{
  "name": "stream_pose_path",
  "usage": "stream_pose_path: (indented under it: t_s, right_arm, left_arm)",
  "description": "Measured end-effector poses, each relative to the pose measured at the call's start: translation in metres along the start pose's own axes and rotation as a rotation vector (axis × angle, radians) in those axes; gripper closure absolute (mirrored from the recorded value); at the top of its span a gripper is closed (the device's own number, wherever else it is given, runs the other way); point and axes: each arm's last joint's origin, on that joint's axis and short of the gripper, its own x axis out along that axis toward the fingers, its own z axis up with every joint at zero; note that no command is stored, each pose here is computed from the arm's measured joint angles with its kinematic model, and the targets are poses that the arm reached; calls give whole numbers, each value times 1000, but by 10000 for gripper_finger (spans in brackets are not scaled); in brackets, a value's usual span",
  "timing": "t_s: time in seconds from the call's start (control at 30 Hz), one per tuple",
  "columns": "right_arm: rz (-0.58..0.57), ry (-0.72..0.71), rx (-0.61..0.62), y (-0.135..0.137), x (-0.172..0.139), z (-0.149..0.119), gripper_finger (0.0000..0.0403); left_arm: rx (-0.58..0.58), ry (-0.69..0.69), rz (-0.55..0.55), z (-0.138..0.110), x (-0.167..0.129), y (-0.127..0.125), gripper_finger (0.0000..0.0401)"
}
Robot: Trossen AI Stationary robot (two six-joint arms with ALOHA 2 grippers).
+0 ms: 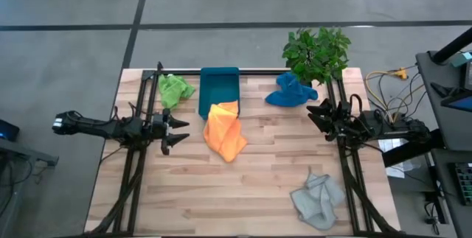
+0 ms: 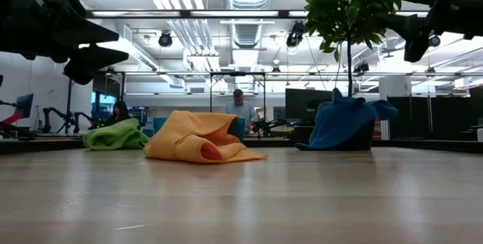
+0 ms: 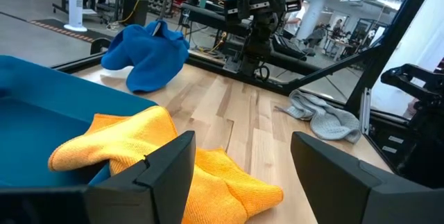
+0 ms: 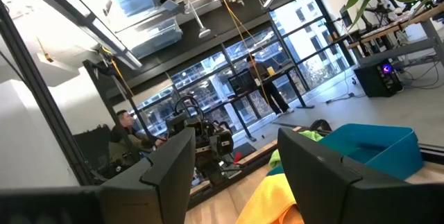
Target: Fold microfiber towels
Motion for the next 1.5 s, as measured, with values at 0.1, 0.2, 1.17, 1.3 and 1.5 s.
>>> stream_pose_path:
  t_s: [0.1,0.2,1.17,1.3,1.5]
  right_arm:
    - [0,0,0,0,0,0,202]
    - [0,0,0,0,0,0,202]
    - [25,-65,22,3,0,6,202]
    - [27,-83,21,3,0,8,202]
    - [21,-168,195,4,-1,16,202]
  left_arm:
    - [0,-1,0,0,0,0,175]
    - [0,0,0,0,0,0,175]
    - [0,-1,0,0,0,0,175]
    - [119,-17,116,0,0,4,175]
    - [460,-5,235,1,0,7,175]
